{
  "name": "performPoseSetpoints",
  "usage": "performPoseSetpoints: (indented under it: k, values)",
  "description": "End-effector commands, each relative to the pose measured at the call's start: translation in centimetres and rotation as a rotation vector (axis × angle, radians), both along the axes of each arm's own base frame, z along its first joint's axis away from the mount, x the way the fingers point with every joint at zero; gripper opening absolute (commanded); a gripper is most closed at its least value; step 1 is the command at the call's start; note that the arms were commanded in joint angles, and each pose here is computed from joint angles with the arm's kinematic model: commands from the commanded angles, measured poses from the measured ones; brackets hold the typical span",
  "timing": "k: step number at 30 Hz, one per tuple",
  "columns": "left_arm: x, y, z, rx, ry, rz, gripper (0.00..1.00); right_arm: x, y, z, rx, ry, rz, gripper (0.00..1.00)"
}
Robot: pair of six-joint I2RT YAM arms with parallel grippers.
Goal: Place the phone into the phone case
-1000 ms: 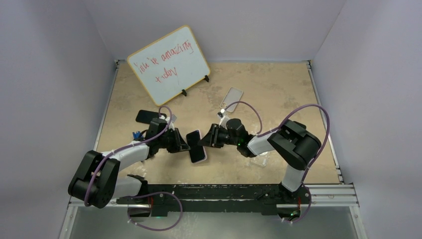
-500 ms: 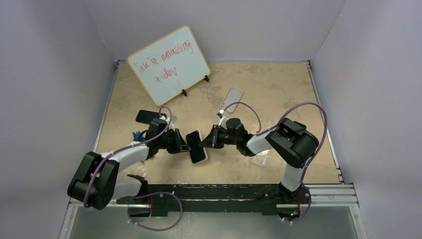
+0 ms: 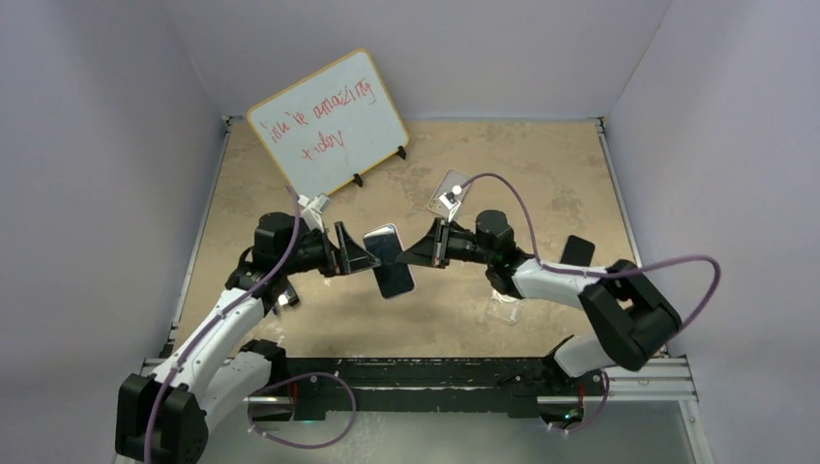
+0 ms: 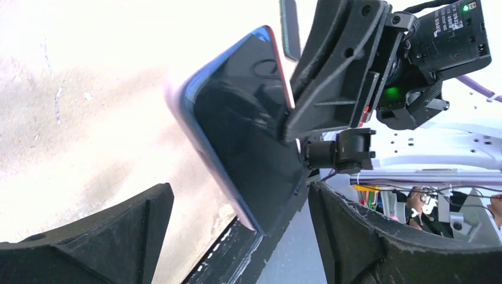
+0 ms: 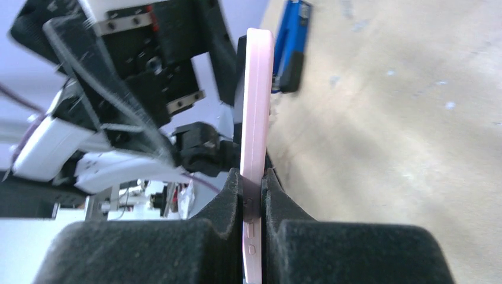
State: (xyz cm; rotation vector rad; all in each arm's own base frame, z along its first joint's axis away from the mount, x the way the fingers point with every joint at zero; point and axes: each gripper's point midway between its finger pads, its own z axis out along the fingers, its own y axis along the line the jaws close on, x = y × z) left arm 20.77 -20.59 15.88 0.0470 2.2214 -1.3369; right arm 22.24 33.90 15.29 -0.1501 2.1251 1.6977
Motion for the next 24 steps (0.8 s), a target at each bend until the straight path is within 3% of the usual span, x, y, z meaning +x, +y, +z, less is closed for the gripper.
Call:
performPoseSetpoints:
  k: [1,14,24]
  values:
    - [-0.8,-0.2,4.6,-0.086,-0.099,-0.073,0.88,-2.8,-0.4,6.1,0.094,-0.14,0.12,0.0]
    - [-3.6,-1.0,12.9,-0.348,-0.387,-0.177,0.86,-6.2,-1.8,13.0,0.245,-0.28,0.211,0.0]
    - [-5.0,-0.4,15.5,-0.471,-0.478,-0.141,0.77,-7.7,-2.4,15.2,0.347,-0.293,0.252,0.0]
